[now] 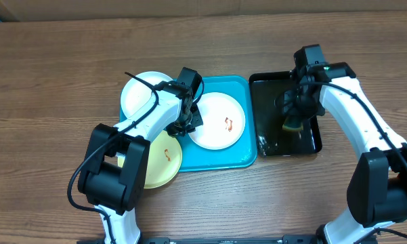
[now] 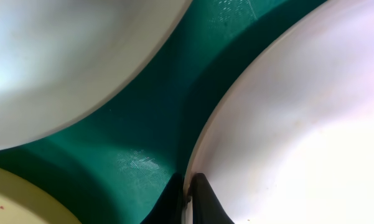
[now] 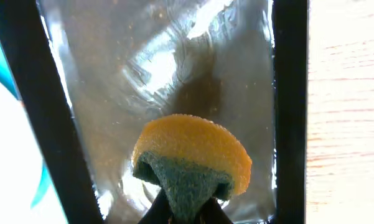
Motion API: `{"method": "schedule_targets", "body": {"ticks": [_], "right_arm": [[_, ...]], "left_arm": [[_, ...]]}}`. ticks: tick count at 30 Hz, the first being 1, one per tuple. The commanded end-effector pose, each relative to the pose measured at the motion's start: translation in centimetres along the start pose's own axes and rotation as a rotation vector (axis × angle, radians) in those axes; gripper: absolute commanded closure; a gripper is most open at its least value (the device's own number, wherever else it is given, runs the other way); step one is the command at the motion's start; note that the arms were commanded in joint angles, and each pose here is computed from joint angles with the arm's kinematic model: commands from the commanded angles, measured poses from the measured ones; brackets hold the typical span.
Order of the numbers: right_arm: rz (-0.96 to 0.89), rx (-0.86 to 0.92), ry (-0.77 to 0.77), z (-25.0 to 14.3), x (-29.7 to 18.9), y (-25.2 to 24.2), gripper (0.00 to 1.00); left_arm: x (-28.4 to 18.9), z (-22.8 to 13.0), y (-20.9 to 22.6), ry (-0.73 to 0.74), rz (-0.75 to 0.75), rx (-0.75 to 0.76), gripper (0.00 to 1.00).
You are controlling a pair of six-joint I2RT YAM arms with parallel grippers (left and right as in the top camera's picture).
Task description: Clean dirty plates on tray and stack at the side
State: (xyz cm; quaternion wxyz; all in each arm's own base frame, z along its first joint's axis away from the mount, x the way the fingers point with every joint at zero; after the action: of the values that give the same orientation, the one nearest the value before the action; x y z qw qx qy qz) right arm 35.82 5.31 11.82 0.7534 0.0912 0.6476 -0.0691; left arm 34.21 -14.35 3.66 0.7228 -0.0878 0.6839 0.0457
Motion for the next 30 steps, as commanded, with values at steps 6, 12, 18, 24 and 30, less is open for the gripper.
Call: {"method": "schedule_targets", "body": {"ticks": [6,12,18,24,30], "right_arm": [[0.154,-0.071,-0.055,1.5,-4.2,4.1,0.96],[0.247,-0.205,-0.091,0.1,-4.6,9.8,0.96],[0.226,-0.333,-0.208,-1.0,-4.4,14.4,0.96],[0.152,-0.405,-0.307,-2.2,-2.8,16.5,0.96],[0.075,-0.467,-0.326,-3.1,-0.1,16.1,0.96]], "left_arm": [[1.5,-0.9,1.5,0.018,0.098,-0.025,0.96],[1.5,-0.9,1.4,0.022,0.087,-0.025,0.96],[1.5,-0.9,1.4,0.023,0.087,-0.025,0.96],[1.5,-0.9,1.4,0.024,0.088,-0.024,0.96],[1.5,-1.0,1.4,0.025,0.089,-0.024,0.96]]}}
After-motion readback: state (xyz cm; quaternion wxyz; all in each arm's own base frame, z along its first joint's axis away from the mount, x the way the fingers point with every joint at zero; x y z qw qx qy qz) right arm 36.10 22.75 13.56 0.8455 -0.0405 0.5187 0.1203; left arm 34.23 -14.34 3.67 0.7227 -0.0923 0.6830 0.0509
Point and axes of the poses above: each gripper's point midway between its finger pads, its own x axis out along the fingers, its own y axis along the line the jaws close on, z = x × y, the point moved 3 cm from there along -x, back along the fingers, and after that the axes turned 8 degrees about x, right-handed, at the moved point
